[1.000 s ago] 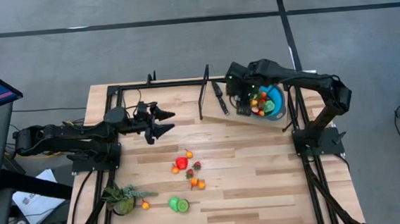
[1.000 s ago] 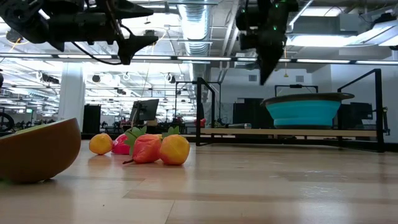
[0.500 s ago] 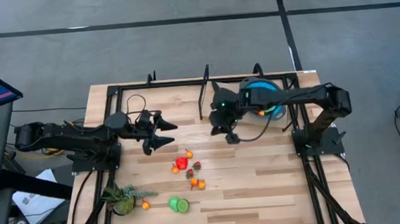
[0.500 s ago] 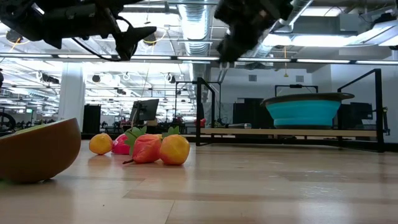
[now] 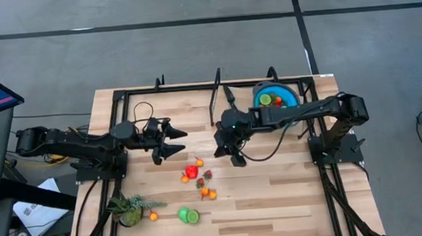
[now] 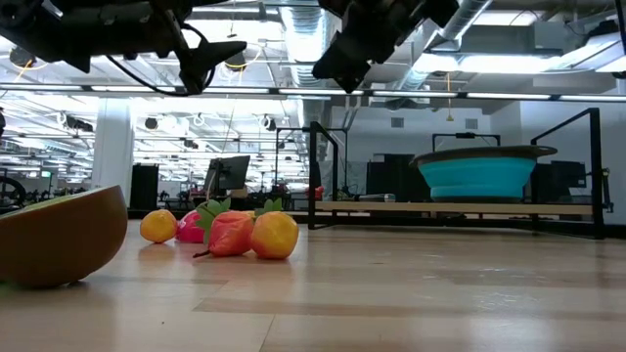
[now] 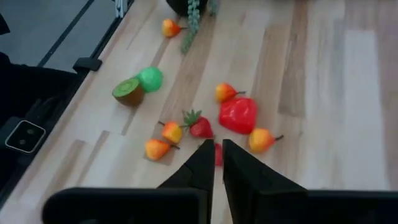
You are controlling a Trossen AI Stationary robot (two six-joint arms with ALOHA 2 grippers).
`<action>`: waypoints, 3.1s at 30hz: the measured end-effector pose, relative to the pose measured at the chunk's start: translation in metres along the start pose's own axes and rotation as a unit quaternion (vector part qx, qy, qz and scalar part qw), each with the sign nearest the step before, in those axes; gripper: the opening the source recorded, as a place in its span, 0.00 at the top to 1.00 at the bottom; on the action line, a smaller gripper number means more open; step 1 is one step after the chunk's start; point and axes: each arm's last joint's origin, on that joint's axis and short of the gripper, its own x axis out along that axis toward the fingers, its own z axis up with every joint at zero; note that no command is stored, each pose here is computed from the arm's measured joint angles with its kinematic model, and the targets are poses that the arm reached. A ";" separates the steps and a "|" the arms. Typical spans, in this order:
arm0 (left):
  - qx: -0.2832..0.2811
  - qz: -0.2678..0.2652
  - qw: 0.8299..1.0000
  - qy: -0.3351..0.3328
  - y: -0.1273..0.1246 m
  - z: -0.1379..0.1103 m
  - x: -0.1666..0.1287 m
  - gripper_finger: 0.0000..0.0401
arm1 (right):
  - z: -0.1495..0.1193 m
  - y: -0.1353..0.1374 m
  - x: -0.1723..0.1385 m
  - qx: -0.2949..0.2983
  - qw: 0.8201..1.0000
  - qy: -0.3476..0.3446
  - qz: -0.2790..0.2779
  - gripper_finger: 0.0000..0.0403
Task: Pick & Place Fruit
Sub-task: Put the red strawberry into the blue colander
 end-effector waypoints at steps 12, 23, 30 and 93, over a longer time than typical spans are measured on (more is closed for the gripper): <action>0.063 0.021 0.998 -0.007 -0.002 -0.001 0.000 0.26 | 0.014 0.012 0.016 0.086 0.993 -0.068 -0.040 0.99; 0.120 -0.012 0.993 0.006 -0.014 -0.007 0.001 0.26 | 0.017 0.030 0.025 0.172 0.971 -0.100 -0.131 1.00; 0.119 -0.018 0.992 0.024 -0.015 -0.017 -0.002 0.26 | 0.018 0.044 0.028 0.157 0.971 -0.108 -0.144 1.00; 0.153 0.006 0.984 0.088 -0.034 -0.077 -0.031 0.74 | -0.067 0.020 0.153 0.042 0.989 0.080 -0.118 0.67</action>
